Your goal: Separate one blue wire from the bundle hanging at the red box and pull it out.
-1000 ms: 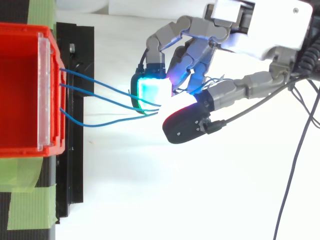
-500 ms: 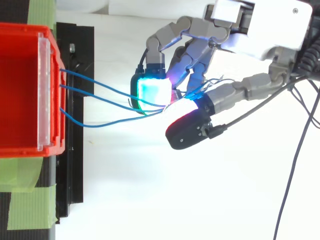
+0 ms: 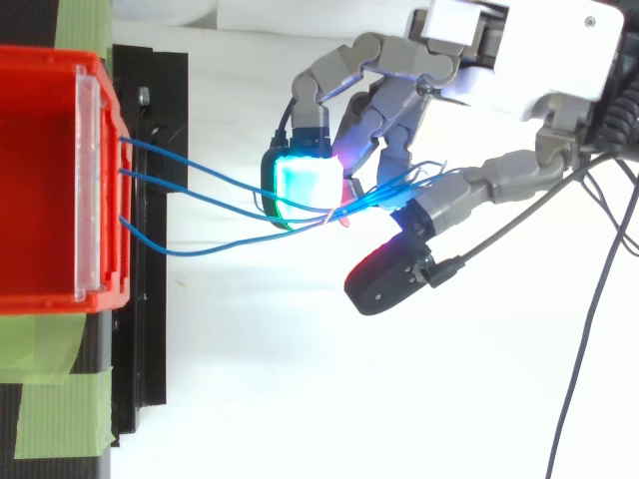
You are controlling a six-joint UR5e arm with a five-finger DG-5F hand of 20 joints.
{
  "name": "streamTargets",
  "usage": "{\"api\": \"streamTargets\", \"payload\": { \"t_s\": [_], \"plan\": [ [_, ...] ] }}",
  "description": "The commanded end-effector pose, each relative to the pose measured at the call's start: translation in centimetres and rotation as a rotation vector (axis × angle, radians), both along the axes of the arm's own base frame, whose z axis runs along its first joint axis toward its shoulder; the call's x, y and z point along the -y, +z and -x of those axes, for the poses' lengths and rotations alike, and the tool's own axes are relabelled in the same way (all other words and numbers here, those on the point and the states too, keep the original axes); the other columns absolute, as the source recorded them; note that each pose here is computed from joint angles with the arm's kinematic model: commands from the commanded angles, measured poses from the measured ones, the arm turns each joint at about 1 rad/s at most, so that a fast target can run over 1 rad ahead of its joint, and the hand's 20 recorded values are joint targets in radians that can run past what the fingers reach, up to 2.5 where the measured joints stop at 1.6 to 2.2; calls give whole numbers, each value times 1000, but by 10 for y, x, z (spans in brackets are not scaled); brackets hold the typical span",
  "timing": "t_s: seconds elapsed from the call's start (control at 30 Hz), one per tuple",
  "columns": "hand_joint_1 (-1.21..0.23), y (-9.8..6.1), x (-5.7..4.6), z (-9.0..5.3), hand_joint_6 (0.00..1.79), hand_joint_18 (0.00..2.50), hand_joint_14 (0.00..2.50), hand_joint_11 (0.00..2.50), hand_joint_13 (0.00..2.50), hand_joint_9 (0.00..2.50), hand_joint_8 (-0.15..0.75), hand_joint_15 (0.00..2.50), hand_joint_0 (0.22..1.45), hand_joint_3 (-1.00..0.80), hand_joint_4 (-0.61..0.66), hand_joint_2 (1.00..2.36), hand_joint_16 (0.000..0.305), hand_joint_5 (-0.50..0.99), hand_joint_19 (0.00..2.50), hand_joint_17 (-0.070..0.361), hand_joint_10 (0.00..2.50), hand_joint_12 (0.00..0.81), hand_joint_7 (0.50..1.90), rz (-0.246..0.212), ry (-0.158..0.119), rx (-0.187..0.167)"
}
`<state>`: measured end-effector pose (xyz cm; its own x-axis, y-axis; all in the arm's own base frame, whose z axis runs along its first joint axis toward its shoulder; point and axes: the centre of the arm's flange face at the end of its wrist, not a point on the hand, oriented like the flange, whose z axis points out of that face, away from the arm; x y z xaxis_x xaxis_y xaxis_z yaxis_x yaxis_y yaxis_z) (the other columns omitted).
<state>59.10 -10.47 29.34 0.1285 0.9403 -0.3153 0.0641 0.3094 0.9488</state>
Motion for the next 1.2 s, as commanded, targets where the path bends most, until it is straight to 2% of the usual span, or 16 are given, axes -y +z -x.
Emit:
{"api": "streamTargets", "payload": {
  "t_s": [0.0, 0.2, 0.57, 0.77, 0.9, 1.17],
  "plan": [
    [-806, 0, 0, 0, 830, 690, 315, 1195, 1396, 1002, 391, 1493, 559, -500, 290, 1000, 57, -259, 805, 128, 19, 327, 1095, 0, 0, 1],
    [-704, 0, 0, 0, 829, 707, 329, 1193, 1437, 1057, 396, 1467, 563, -500, 288, 1000, 57, -248, 796, 128, 21, 321, 1092, 0, 0, 0],
    [-634, 0, 0, 0, 836, 709, 275, 1203, 1452, 1099, 394, 1499, 602, -450, 283, 1005, 56, -241, 790, 125, 21, 315, 1090, 2, -2, -2],
    [-636, 0, 0, 1, 845, 714, 223, 1207, 1464, 1114, 392, 1521, 636, -368, 281, 1012, 55, -240, 789, 124, 19, 306, 1083, 0, -2, -5],
    [-653, -2, 1, 2, 850, 722, 188, 1215, 1480, 1127, 396, 1523, 646, -294, 274, 1018, 55, -239, 779, 123, 20, 308, 1081, 2, -2, -19],
    [-692, -2, 0, 2, 852, 742, 203, 1213, 1484, 1128, 400, 1543, 657, -225, 264, 1023, 54, -238, 807, 122, 20, 307, 1068, 2, -2, -19]
  ]
}}
